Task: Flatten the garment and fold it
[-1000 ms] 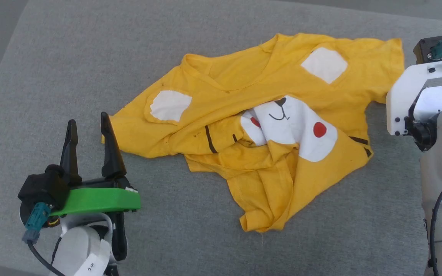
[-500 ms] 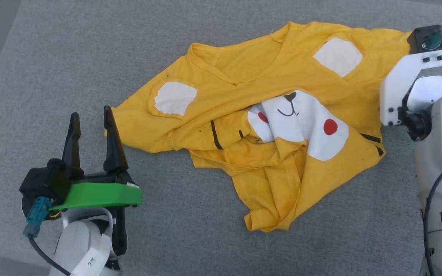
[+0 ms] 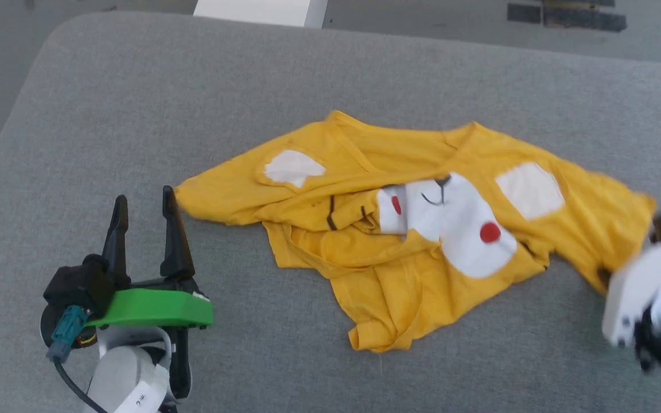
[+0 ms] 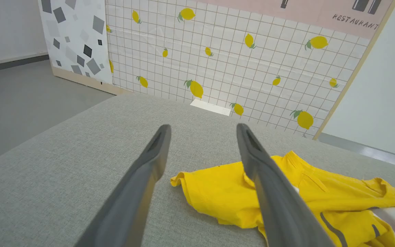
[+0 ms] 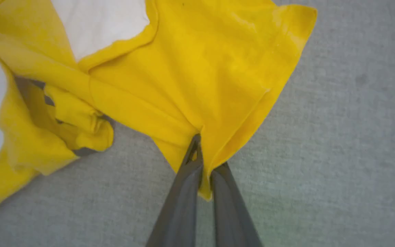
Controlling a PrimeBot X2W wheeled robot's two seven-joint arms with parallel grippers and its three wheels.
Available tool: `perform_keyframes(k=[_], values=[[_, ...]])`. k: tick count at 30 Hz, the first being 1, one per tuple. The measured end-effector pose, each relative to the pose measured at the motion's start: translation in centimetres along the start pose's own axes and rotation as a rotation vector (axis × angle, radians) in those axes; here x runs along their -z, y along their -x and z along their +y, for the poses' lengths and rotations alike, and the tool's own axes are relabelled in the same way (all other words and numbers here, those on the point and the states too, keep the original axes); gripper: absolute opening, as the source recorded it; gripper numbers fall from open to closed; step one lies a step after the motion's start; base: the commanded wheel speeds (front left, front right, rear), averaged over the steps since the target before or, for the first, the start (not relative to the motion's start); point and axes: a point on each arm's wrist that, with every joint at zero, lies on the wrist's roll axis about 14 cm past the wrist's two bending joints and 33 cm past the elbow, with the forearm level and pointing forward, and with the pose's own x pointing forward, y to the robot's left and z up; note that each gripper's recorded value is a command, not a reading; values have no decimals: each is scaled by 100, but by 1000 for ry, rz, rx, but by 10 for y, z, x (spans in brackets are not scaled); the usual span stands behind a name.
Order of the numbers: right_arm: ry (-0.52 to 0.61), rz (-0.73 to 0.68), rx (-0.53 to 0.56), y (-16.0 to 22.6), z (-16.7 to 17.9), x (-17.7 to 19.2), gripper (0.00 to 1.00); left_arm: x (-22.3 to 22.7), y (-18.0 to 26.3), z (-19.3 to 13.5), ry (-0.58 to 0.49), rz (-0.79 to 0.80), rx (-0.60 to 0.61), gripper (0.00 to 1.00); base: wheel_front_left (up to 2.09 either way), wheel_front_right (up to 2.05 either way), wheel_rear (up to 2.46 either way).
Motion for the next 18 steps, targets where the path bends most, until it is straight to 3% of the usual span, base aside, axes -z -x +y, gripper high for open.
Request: perform_keyframes(k=[5,6,7,12,18], values=[[-105,67,1,34,-2,51,0,1,5,-4,10,7,12,100,0,0,0],[-119,55,4,38,-3,52,35,3,6,-5,11,14,14,100,0,0,0],[-138,40,6,41,-4,52,100,5,6,-6,14,21,18,100,0,0,0],[-239,-158,50,66,-28,20,100,18,5,-12,46,113,34,100,0,0,0],[-275,-315,138,94,-61,-9,100,43,-33,-15,23,415,41,100,0,0,0]])
